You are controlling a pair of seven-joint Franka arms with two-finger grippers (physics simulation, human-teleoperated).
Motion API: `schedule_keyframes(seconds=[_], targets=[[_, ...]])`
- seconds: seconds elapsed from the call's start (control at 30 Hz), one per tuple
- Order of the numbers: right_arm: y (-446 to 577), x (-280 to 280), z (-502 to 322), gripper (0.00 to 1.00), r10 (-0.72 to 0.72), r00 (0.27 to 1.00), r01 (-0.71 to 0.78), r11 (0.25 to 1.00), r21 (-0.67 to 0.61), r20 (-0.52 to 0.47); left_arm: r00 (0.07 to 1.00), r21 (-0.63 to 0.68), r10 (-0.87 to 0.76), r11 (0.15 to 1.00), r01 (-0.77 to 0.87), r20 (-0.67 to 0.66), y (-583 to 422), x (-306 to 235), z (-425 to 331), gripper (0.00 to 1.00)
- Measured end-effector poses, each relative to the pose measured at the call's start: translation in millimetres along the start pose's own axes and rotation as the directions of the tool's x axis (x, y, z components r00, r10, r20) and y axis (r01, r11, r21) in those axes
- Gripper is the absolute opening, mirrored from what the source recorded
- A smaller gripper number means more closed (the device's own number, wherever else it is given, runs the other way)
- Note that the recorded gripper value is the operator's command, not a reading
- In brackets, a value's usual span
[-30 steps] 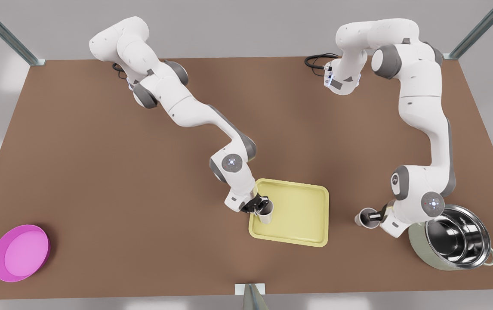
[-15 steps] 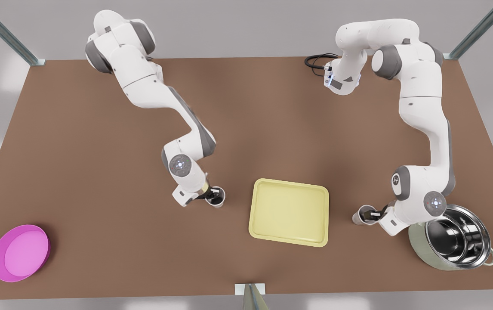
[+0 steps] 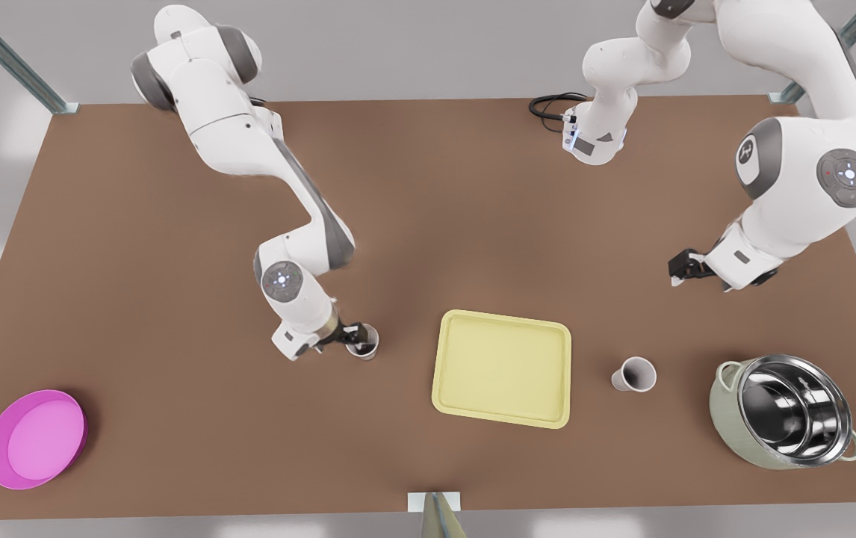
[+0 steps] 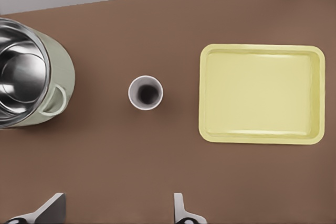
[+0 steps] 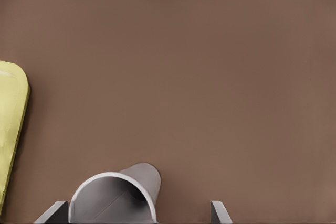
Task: Use the left arm to pick up the white IKEA cup from the tray and place it on the middle-left position; use the right arm to pick up the white IKEA cup from the tray and place it on the middle-right position
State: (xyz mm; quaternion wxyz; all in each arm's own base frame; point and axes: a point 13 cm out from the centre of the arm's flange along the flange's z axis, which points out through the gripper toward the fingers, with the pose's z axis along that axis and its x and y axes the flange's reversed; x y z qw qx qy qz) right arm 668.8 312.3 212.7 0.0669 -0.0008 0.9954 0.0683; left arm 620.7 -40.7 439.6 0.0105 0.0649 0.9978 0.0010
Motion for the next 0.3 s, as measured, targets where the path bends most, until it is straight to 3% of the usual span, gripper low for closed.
schedule_keyframes(seconds=[0.17, 0.3], targets=[[-168, -51, -205, 1.0, 0.119, 0.982, -0.132, 0.988, 0.083, 0.149, 0.999, 0.003, -0.042, 0.999, 0.042, 0.008, 14, -2, 3, 1.0], [-306, 2, -274, 1.0, 0.237, 0.967, -0.249, 0.954, 0.166, 0.089, 0.998, 0.004, -0.055, 0.998, 0.055, 0.009, 15, -2, 3, 1.0]])
